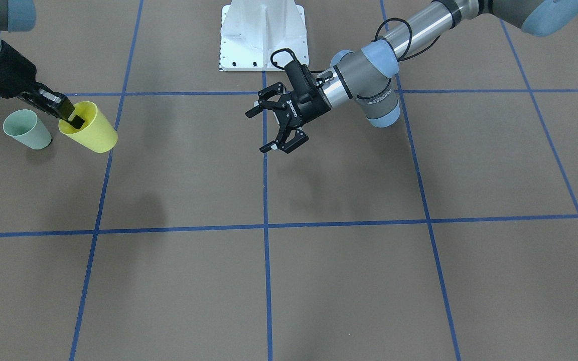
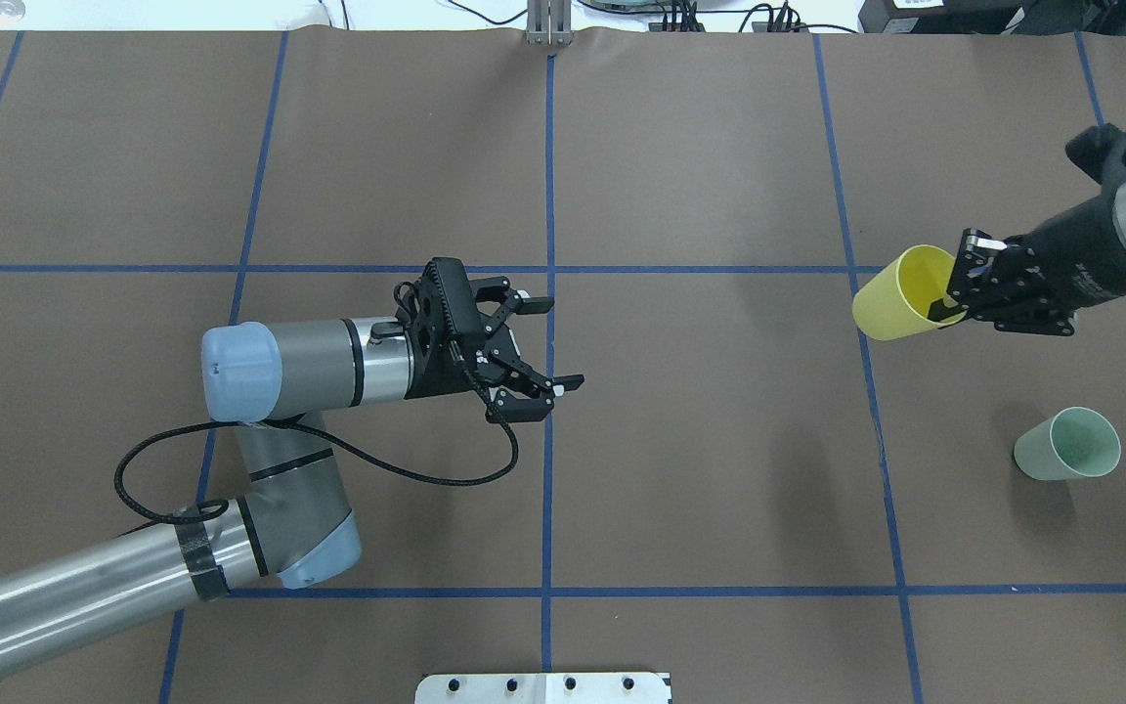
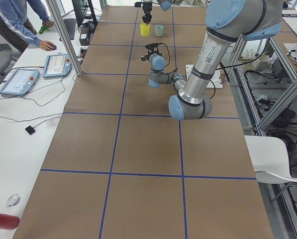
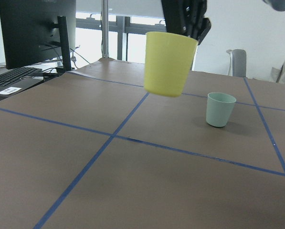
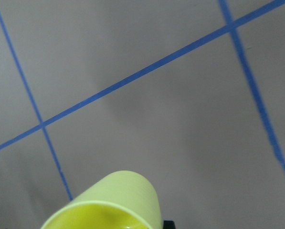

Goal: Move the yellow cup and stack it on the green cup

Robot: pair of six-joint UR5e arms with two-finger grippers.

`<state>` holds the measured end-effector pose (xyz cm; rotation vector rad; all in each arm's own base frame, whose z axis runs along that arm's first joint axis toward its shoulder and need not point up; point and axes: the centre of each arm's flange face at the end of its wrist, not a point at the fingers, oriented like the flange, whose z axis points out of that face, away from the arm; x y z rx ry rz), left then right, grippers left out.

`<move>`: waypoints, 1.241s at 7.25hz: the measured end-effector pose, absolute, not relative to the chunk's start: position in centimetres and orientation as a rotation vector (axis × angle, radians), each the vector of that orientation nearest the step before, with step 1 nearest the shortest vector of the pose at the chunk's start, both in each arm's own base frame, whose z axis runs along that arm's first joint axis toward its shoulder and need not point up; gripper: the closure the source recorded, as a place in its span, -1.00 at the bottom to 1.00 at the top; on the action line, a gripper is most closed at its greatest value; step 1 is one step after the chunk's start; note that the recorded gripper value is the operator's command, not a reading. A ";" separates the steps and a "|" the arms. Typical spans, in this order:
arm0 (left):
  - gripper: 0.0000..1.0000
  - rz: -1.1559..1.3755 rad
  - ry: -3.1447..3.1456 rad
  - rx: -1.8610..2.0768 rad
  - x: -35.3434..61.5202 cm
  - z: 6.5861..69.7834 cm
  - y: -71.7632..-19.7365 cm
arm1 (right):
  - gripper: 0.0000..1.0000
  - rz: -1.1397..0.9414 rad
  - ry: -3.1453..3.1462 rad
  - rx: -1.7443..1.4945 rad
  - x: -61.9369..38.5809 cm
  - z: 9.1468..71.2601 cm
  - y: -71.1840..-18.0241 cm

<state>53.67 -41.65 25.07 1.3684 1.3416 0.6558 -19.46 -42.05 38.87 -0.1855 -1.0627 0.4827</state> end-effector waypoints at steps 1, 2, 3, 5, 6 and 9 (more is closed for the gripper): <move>-0.99 0.631 1.302 1.352 52.7 27.0 -42.7 | 1.00 0.482 -1.001 -0.167 -17.1 42.3 -39.7; -0.99 0.605 1.273 1.341 52.2 28.3 -43.4 | 1.00 0.463 -0.951 -0.154 -14.6 45.0 -37.2; -0.99 0.588 1.255 1.334 52.1 29.1 -43.8 | 1.00 0.445 -0.913 -0.153 -12.7 46.9 -35.1; -0.99 0.580 1.245 1.330 52.1 29.5 -43.9 | 1.00 0.402 -0.854 -0.153 -11.1 49.6 -32.7; -0.99 0.579 1.245 1.330 52.1 29.5 -43.9 | 1.00 0.390 -0.833 -0.151 -11.0 50.5 -32.3; -0.99 0.582 1.246 1.328 52.3 29.5 -43.8 | 1.00 0.376 -0.802 -0.155 -11.3 52.4 -32.5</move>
